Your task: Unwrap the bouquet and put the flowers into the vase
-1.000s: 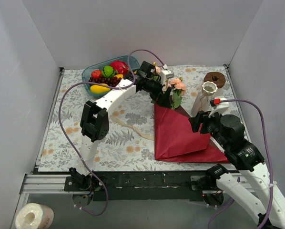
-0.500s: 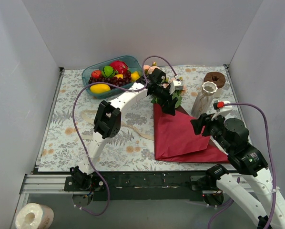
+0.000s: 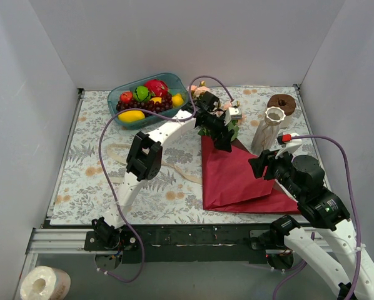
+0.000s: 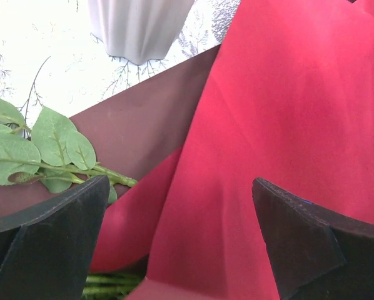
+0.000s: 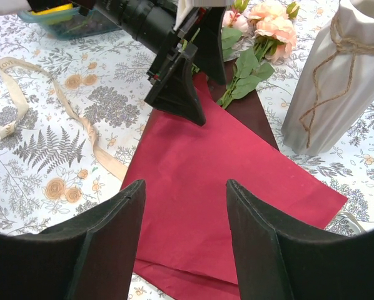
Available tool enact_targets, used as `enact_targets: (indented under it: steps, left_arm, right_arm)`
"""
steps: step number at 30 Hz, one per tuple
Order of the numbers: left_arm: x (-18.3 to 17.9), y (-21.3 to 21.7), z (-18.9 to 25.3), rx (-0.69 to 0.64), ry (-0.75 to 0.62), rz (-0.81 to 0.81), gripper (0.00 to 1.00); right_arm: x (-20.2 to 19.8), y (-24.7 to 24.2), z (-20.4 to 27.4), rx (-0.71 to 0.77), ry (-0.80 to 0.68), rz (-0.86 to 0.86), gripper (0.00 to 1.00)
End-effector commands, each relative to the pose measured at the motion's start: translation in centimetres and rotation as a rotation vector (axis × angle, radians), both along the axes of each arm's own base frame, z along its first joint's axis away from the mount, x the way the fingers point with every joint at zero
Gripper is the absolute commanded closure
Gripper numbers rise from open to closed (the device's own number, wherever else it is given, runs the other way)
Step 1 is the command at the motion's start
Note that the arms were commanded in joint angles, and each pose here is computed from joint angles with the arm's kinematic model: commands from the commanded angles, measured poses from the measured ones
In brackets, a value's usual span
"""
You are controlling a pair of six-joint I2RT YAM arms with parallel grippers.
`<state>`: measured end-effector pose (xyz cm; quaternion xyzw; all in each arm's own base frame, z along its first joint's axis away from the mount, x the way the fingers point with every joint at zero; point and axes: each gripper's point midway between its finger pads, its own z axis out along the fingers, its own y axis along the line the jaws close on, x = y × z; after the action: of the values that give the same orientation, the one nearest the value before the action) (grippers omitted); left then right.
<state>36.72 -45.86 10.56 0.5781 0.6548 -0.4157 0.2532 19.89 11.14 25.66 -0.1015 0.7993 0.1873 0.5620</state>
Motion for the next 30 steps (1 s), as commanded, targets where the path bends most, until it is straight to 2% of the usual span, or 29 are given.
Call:
enact_targets:
  steps: [1,6,9,10,13,14,17,19,21,30]
  left_arm:
    - [0.0,-0.8,-0.1,-0.032,-0.005,-0.044,0.02]
    - [-0.2,-0.5,-1.2,-0.009,0.003,-0.047,0.07]
    - [-0.3,-0.2,-1.2,-0.002,-0.004,-0.051,0.22]
    - [-0.3,-0.2,-1.0,-0.003,-0.008,-0.051,0.34]
    - [-0.4,0.1,-0.1,-0.009,-0.03,-0.046,0.53]
    - [-0.5,0.2,0.1,-0.008,-0.032,-0.041,0.66]
    - [-0.7,0.4,1.5,-0.024,-0.056,-0.041,0.77]
    - [-0.8,0.7,2.5,-0.029,-0.068,-0.042,0.8]
    - [-1.1,1.0,3.0,-0.027,-0.073,-0.048,0.87]
    - [0.0,2.1,7.7,-0.115,-0.108,-0.013,0.97]
  right_arm:
    - [0.0,0.2,1.5,0.018,-0.046,0.016,0.39]
    - [-0.1,0.3,1.6,0.018,-0.048,0.023,0.39]
    - [0.0,0.2,1.5,0.016,-0.047,0.02,0.4]
    - [-0.1,0.2,1.6,0.018,-0.051,0.02,0.4]
    - [-0.1,0.3,1.5,0.017,-0.049,0.025,0.4]
    - [0.0,0.3,1.5,0.018,-0.049,0.026,0.4]
    - [-0.1,0.5,1.6,0.023,-0.051,0.035,0.41]
    - [-0.1,0.5,1.6,0.025,-0.052,0.032,0.4]
    - [-0.1,0.5,1.6,0.026,-0.054,0.033,0.4]
    - [0.1,0.0,1.0,0.003,-0.033,0.004,0.41]
